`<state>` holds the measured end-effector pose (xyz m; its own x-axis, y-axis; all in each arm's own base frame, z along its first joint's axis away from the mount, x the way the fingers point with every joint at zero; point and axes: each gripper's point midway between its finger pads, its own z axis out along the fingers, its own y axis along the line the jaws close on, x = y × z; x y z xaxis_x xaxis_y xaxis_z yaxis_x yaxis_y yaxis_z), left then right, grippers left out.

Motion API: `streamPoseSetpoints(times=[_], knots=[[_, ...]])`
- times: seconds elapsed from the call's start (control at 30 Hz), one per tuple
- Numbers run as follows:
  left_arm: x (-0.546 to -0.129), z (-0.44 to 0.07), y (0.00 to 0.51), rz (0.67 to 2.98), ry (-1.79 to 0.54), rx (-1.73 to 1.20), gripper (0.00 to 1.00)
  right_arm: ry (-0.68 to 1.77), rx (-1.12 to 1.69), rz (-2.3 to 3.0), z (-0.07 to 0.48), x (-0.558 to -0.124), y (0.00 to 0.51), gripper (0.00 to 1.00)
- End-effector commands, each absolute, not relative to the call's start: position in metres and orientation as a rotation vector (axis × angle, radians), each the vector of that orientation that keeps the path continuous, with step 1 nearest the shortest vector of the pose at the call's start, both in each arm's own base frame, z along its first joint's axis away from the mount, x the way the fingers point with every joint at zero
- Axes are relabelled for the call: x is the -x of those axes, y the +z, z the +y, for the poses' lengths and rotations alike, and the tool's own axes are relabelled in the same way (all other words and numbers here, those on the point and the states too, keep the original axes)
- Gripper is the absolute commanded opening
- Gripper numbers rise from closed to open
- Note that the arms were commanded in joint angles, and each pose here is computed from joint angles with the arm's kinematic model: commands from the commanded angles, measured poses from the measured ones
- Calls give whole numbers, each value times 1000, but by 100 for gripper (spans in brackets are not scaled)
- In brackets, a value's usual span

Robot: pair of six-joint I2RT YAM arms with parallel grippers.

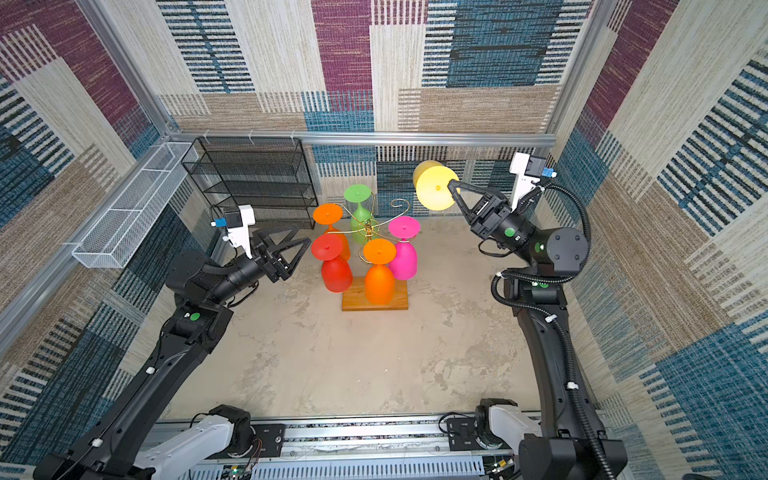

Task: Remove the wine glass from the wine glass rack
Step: 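Lift the yellow glass off the rack hook with the right gripper, then bring the yellow glass toward the left gripper while the left gripper reaches for its bowl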

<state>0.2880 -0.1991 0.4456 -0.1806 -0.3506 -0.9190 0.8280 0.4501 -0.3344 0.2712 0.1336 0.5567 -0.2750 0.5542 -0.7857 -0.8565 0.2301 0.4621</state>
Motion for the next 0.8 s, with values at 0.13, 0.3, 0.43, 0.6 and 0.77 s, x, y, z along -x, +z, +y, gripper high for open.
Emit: streamPoseSetpoints(times=[0.13,0.3,0.43,0.6,0.77], knots=[[-275,-220,468,1254,-1219,-626,86,1653,569,1047,174,-219,571,0],[-284,-226,464,1250,-1219,-642,86,1758,650,944,187,-200,572,0],[-287,-233,466,1224,-1235,-693,86,1866,664,891,192,-199,563,0],[-290,-236,467,1204,-1245,-713,86,1955,677,853,197,-200,554,0],[-291,-243,466,1203,-1283,-751,86,1994,678,843,202,-204,548,0]])
